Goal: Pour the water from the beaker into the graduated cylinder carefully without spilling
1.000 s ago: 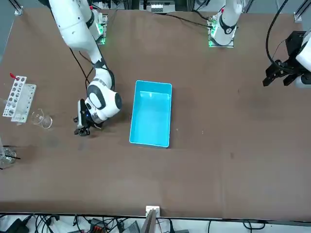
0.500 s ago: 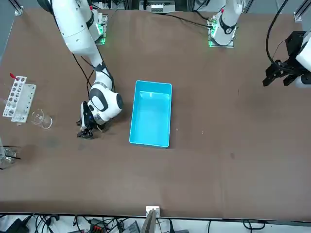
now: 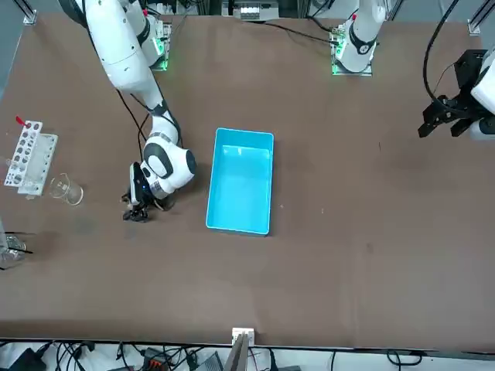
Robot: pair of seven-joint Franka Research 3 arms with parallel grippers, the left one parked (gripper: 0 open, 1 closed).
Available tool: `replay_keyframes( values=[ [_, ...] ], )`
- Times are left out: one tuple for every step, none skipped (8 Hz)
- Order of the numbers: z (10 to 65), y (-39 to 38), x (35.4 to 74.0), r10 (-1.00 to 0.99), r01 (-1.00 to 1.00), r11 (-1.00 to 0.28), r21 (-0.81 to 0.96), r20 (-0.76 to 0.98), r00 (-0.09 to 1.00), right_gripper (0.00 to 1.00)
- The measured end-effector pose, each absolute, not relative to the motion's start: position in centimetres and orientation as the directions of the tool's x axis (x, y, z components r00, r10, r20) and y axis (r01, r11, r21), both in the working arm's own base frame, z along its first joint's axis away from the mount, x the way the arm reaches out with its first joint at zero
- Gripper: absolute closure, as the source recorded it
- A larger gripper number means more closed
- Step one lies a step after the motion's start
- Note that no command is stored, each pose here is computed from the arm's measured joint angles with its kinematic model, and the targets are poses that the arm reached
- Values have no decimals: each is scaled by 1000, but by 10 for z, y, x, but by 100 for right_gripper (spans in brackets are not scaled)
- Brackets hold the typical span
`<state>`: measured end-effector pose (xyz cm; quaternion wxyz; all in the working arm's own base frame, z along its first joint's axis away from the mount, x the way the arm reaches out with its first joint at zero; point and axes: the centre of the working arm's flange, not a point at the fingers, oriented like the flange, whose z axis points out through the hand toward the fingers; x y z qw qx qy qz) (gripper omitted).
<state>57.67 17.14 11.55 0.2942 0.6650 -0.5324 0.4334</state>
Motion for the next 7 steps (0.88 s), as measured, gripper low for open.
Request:
replay_keyframes(
  values=[
    [116,172,578,-455,-963,-260,-73,889,55,2],
    [118,173,579,-457,-962,-261,-78,888,51,0],
    [121,175,581,-465,-963,-256,-83,884,48,0],
    [127,181,583,-488,-967,-242,-82,872,49,0],
    [144,194,588,-535,-973,-218,-73,843,56,0],
    [170,213,594,-594,-977,-207,-53,800,83,0],
    [204,233,601,-662,-979,-200,-31,741,111,0]
  ],
)
